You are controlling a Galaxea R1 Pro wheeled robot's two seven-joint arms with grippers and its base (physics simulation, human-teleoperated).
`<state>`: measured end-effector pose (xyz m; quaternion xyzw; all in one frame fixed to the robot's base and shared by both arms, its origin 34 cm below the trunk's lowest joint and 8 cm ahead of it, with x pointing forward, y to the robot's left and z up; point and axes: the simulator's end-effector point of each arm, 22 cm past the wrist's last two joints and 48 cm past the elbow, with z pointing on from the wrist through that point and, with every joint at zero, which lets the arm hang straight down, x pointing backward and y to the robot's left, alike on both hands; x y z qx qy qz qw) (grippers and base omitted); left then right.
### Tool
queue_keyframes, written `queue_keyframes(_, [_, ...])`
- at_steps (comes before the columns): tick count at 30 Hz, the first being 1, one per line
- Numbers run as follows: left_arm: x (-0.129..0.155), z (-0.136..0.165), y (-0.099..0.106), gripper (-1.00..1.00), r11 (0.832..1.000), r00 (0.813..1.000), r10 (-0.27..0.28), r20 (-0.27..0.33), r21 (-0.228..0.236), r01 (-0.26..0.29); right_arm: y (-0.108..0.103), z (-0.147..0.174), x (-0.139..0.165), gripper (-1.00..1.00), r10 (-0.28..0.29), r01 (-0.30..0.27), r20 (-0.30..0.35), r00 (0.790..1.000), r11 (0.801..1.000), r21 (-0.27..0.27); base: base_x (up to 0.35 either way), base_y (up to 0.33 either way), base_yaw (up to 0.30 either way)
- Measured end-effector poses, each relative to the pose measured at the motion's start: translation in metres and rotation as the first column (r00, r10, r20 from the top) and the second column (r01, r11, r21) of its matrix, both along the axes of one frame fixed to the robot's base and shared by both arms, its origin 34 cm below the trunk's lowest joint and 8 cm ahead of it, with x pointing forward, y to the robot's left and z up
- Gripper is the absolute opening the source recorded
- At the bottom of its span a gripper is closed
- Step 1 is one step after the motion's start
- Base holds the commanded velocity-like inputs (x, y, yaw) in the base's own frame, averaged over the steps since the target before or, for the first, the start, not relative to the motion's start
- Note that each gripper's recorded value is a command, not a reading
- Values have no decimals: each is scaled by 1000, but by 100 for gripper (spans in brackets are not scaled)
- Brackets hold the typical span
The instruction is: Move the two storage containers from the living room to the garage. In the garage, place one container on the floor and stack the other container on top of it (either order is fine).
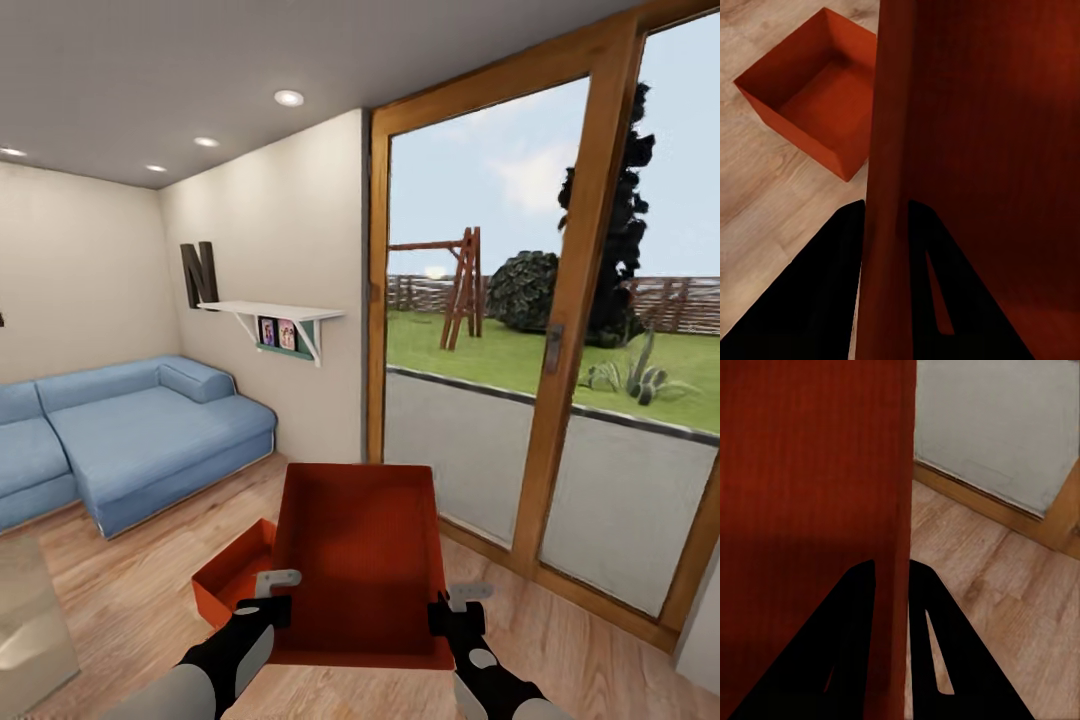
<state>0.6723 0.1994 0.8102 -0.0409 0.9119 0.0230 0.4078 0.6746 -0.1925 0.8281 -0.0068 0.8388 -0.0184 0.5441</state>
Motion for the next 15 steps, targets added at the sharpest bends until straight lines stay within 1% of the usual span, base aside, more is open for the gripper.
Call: queue_keyframes(15, [2, 7, 0, -100, 1000, 1000, 0, 12, 0, 0, 0, 7, 1, -100, 0, 0, 12, 1000, 1000, 0, 0, 0, 278])
